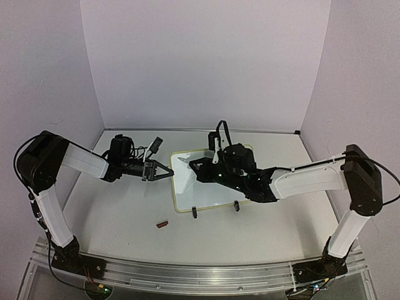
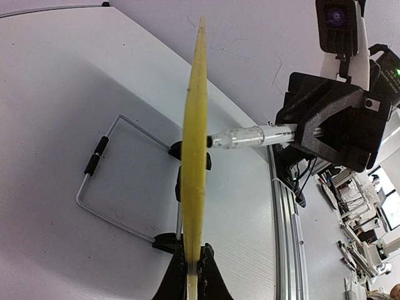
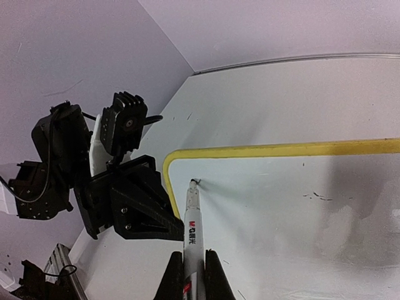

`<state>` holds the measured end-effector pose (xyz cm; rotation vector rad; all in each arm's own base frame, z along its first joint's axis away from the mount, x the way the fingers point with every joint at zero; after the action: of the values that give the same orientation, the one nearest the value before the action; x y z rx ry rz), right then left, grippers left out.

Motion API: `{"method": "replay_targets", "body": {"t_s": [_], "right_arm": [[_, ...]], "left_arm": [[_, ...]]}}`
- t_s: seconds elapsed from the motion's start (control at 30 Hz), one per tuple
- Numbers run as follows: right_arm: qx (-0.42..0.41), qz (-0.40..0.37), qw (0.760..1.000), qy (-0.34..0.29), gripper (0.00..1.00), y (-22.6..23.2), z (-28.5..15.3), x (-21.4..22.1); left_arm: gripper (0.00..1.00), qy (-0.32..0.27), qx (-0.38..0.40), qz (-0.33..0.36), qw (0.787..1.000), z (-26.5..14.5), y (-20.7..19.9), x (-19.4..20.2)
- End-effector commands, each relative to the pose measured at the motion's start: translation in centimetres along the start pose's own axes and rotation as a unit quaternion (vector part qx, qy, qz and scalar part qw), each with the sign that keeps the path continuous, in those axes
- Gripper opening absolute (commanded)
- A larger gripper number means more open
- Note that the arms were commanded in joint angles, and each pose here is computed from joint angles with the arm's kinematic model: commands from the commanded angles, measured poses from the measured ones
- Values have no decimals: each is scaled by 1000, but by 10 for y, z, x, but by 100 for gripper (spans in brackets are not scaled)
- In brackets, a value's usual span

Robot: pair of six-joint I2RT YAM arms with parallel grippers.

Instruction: Write a sentence on the whiteboard

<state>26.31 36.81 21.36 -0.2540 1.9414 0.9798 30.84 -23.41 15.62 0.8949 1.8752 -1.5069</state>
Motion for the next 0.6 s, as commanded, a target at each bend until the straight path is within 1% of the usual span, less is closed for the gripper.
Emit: {"method": "replay_targets", "body": {"t_s": [0.0, 0.57], "right_arm": [[-10, 4, 1000, -12, 0, 5, 9, -8], [3, 8, 1000, 19, 0, -4, 6, 6]], "left_arm": [[0, 1, 7, 19, 1000, 0, -7, -1], [0, 1, 5, 18, 1000, 0, -6, -1]]}}
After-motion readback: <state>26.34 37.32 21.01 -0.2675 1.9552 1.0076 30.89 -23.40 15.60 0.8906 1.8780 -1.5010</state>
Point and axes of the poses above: each gripper's point midway between its finger pads, its own z axis out along the fingers, its own y axis along the line the jaws close on, x = y × z, the point moved 8 cm from there along -z, back along the fingers, and after that the axes turned 1 degree about -z, right-handed, at the moved point
